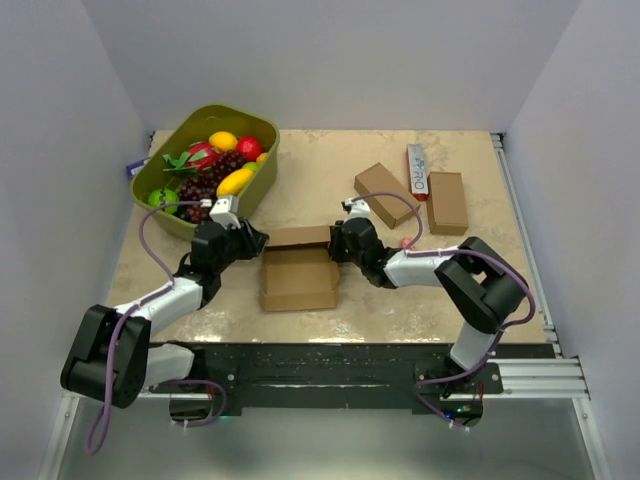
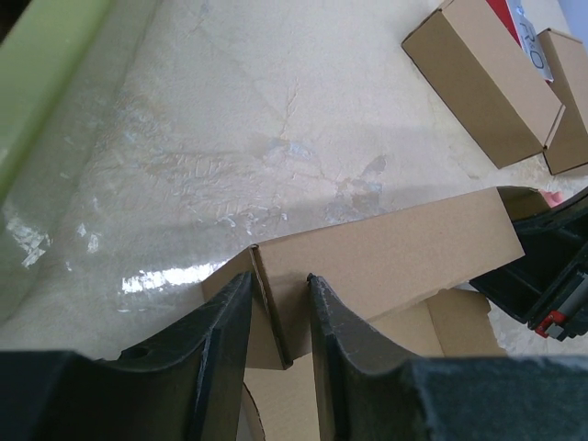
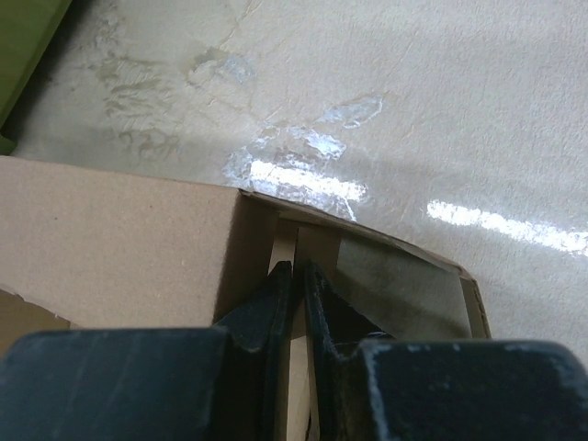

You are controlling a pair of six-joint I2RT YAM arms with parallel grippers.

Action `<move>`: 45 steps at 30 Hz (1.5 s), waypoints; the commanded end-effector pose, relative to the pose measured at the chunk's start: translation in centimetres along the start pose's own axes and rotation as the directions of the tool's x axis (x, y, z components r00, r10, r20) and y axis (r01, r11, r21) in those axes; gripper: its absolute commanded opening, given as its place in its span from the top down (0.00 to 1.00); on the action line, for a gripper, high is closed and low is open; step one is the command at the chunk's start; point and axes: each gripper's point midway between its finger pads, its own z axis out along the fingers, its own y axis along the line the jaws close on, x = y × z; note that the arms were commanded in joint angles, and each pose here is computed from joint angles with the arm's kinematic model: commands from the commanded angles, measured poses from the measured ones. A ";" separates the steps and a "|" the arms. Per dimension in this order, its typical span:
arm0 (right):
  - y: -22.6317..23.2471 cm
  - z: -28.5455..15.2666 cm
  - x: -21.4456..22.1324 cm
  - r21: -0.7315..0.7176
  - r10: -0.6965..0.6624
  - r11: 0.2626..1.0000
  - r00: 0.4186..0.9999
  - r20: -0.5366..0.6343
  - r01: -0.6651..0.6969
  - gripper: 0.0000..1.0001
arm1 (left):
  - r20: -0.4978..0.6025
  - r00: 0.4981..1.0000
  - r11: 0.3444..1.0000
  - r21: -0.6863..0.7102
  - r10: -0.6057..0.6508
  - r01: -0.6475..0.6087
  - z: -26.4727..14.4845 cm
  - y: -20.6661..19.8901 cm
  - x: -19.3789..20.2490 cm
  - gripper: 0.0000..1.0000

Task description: Fold the paper box

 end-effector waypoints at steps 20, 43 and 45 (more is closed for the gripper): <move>0.0 -5.9 -2.1 0.027 0.000 1.000 1.000 0.014 0.000 0.43 | -0.008 1.000 1.000 -0.012 0.026 -0.026 0.4 0.3 -0.3 0.68; 6.2 -9.1 3.1 -0.144 -0.089 0.987 0.984 -0.156 0.066 0.72 | -0.007 1.000 0.999 -0.018 0.030 -0.030 0.3 0.4 -0.5 0.68; 6.2 -8.5 3.3 -0.131 -0.102 0.988 0.981 -0.164 0.081 0.74 | -0.004 1.000 0.999 -0.013 0.031 -0.031 0.3 0.2 -0.6 0.68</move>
